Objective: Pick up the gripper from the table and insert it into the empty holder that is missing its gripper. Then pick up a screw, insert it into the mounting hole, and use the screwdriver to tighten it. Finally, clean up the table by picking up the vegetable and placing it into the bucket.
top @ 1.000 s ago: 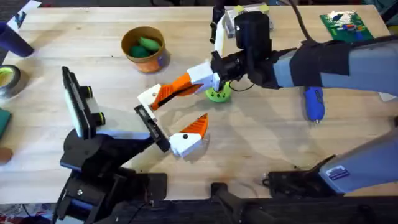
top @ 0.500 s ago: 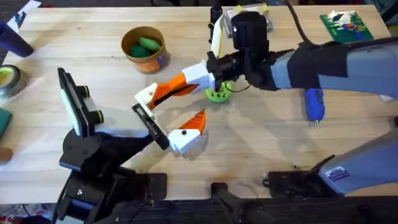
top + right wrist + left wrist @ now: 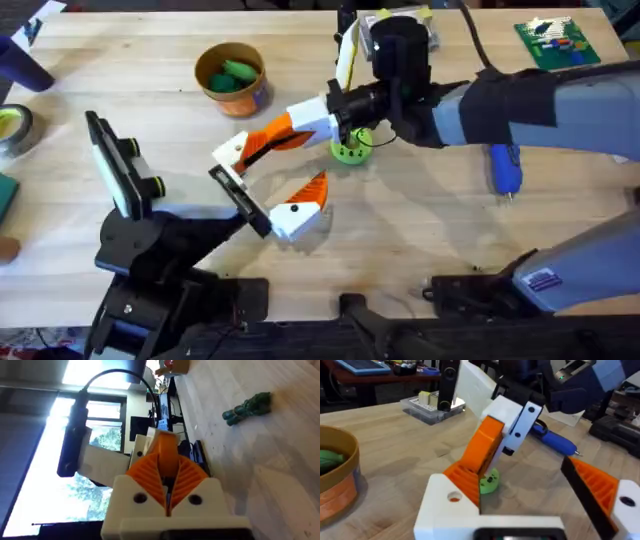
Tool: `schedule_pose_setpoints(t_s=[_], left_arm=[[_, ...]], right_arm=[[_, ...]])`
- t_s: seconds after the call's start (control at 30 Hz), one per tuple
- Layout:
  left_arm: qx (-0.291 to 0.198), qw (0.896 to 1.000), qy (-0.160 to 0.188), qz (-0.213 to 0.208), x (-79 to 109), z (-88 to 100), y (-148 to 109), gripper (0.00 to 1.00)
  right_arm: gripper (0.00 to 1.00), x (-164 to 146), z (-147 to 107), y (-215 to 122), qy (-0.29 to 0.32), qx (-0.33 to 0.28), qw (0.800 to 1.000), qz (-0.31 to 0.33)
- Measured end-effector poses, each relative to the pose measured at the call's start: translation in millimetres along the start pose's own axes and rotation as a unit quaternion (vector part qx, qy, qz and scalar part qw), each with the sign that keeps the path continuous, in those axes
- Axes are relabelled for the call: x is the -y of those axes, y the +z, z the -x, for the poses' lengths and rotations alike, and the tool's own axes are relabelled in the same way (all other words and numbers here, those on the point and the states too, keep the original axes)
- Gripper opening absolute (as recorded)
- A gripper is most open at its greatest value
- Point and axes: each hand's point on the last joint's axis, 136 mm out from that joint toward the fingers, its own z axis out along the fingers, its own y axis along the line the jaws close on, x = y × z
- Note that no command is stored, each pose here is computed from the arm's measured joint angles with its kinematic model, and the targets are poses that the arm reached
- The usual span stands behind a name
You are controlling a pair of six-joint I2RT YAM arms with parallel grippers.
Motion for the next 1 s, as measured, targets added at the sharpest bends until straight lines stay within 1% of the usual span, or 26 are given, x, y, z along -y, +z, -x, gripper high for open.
schedule_pose_setpoints(t_s=[0.47,0.57,0.73,0.83,0.97,1.0], left_arm=[[0.001,1.000,0.000,0.006,-2.0,0.4,-0.1,0.994],[0.001,1.000,0.000,0.006,-2.4,0.4,-0.1,0.994],[0.001,1.000,-0.001,0.006,-2.3,0.4,-0.1,0.994],[0.000,1.000,0.000,0.002,-0.7,0.2,-0.1,0.994],[-0.002,1.000,0.000,-0.013,4.7,-0.8,0.0,0.994],[-0.003,1.000,-0.001,-0.016,5.5,-1.0,0.0,0.994]], right_arm=[[0.020,0.1,1.0,2.9,0.006,0.005,1.000,-0.003],[0.087,0.1,0.7,3.3,0.007,0.004,1.000,-0.003],[0.134,-0.4,-0.2,3.6,0.007,0.002,1.000,-0.002],[0.186,-1.4,-2.5,5.4,0.006,-0.003,1.000,0.000],[0.268,-3.1,-7.7,11.3,0.004,-0.013,1.000,0.002],[0.316,-3.5,-8.7,12.1,0.004,-0.015,1.000,0.002]])
